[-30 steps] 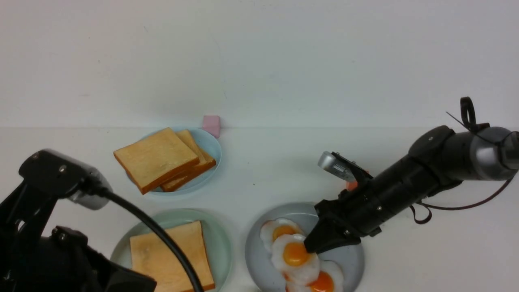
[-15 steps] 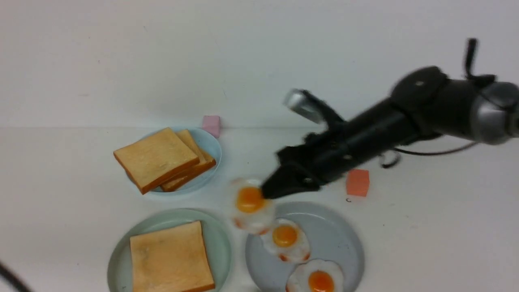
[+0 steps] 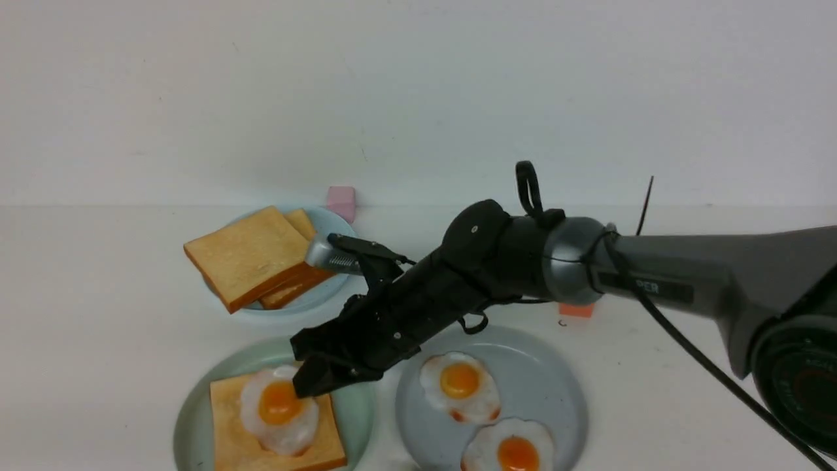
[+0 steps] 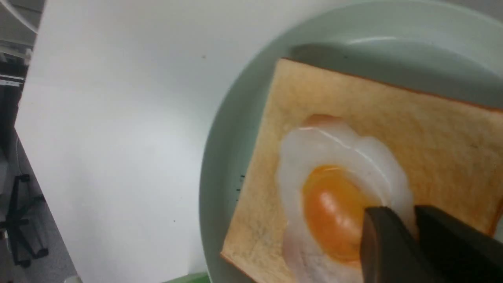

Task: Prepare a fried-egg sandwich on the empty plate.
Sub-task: Use the right arm to place the fried egg on the slice of bread in the middle, then use the left arm to grab a slice of bread

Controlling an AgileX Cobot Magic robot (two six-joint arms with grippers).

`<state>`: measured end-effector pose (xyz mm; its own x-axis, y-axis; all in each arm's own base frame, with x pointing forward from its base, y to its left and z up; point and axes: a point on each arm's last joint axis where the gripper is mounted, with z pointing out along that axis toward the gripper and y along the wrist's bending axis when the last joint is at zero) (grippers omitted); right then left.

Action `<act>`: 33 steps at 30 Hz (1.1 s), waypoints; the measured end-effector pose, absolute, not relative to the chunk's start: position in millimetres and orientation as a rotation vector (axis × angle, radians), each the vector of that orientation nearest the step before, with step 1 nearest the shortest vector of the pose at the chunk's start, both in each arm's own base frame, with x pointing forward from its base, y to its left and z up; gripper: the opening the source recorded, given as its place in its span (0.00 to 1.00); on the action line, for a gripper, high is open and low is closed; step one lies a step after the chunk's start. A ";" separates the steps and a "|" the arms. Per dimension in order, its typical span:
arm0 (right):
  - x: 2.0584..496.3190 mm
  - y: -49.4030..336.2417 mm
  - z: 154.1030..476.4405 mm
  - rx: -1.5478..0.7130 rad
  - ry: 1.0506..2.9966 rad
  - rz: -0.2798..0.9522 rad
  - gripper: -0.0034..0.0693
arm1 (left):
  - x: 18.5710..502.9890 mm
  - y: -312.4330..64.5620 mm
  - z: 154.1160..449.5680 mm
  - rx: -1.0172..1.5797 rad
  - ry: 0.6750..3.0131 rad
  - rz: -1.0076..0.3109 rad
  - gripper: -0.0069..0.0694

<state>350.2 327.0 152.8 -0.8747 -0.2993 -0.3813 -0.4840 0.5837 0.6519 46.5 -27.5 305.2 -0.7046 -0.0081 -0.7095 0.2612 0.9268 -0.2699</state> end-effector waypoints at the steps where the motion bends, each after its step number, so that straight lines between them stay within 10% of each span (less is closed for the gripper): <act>1: 350.4 326.7 153.2 -0.657 2.585 1.165 0.30 | 46.5 -27.5 305.2 0.179 2.315 -0.455 0.13; 12: 331.7 287.5 245.1 -0.867 2.583 0.812 0.80 | 68.0 -35.0 298.8 -0.041 2.283 -0.533 0.14; 18: 293.3 238.8 339.4 -0.853 2.531 0.523 0.84 | 115.3 -47.0 285.3 -0.254 2.372 -0.417 0.15; 23: 230.0 216.2 403.0 -0.914 2.353 0.517 0.84 | 174.6 -59.2 289.5 -0.339 2.388 -0.330 0.16; 33: 138.6 189.7 384.5 -1.130 2.147 0.585 0.84 | 284.4 -28.7 290.5 -0.585 2.446 -0.431 0.16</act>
